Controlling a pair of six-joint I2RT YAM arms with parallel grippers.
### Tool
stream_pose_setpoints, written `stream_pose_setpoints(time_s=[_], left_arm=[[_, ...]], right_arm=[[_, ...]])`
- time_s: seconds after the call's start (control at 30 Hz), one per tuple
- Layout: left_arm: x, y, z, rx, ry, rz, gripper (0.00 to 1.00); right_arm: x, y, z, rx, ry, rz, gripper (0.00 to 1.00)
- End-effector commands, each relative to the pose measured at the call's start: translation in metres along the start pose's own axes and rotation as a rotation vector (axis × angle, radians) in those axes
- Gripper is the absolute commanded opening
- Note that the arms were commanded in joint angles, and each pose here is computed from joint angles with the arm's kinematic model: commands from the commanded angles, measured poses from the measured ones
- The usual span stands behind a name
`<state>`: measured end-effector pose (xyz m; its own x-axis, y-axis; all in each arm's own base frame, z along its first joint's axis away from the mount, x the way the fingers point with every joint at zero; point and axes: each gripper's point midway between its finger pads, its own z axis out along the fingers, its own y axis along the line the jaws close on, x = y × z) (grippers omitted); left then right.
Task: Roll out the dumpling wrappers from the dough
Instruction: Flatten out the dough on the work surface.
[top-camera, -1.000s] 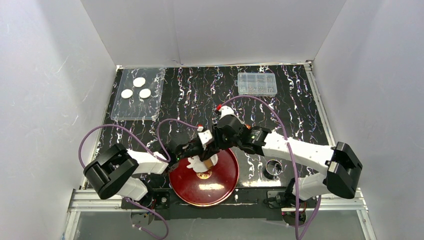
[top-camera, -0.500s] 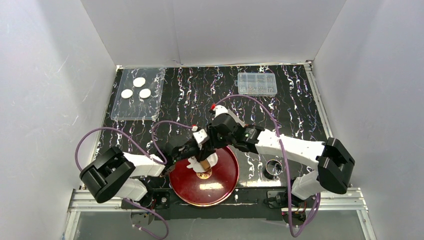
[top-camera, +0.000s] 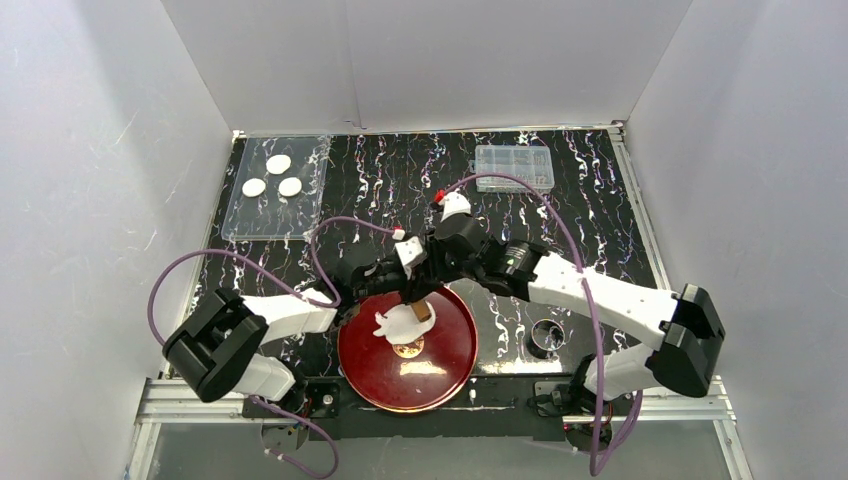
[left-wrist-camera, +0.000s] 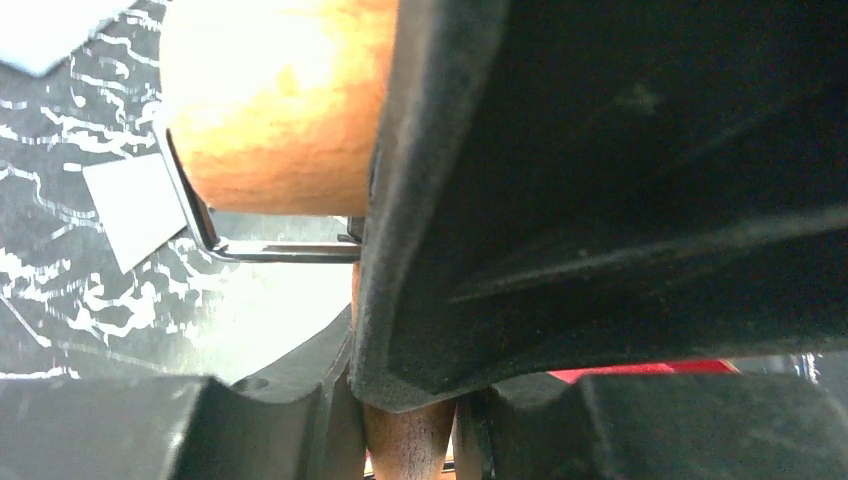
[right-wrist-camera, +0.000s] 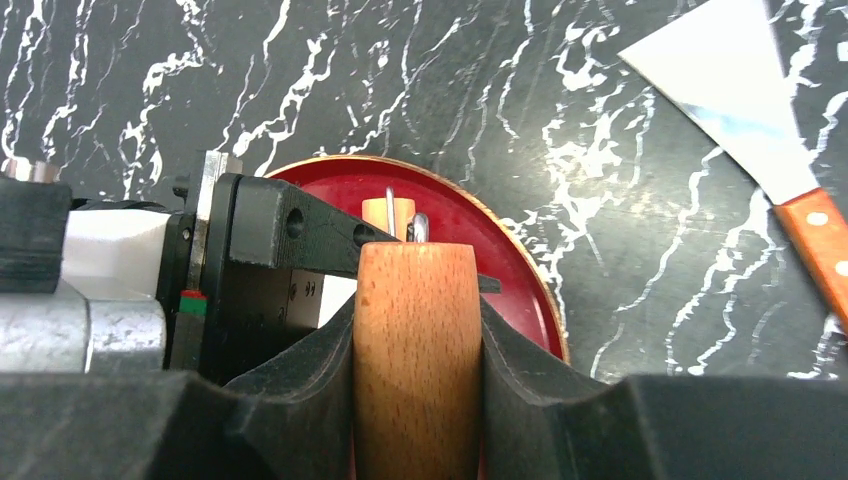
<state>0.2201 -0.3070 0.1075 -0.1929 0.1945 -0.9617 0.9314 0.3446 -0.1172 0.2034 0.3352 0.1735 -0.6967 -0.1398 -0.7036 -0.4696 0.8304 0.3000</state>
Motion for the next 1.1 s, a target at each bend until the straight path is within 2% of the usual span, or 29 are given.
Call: stream_pose_setpoints(time_s=[0.0, 0.27, 0.8, 1.07], left_arm=[[0.006, 0.019, 0.022, -0.101, 0.068, -0.055, 0.00], [0.049, 0.012, 0.020, -0.134, 0.156, -0.125, 0.00], [0.137, 0.001, -0.035, -0.314, 0.394, -0.352, 0.00], [0.145, 0.005, -0.041, -0.362, 0.414, -0.395, 0.00]], right_arm=[[0.035, 0.052, -0.014, -0.238, 0.078, -0.181, 0.01], [0.082, 0.055, 0.011, -0.265, 0.233, -0.134, 0.01], [0.127, 0.064, 0.022, -0.323, 0.339, -0.191, 0.01], [0.132, 0.068, 0.023, -0.342, 0.350, -0.201, 0.01]])
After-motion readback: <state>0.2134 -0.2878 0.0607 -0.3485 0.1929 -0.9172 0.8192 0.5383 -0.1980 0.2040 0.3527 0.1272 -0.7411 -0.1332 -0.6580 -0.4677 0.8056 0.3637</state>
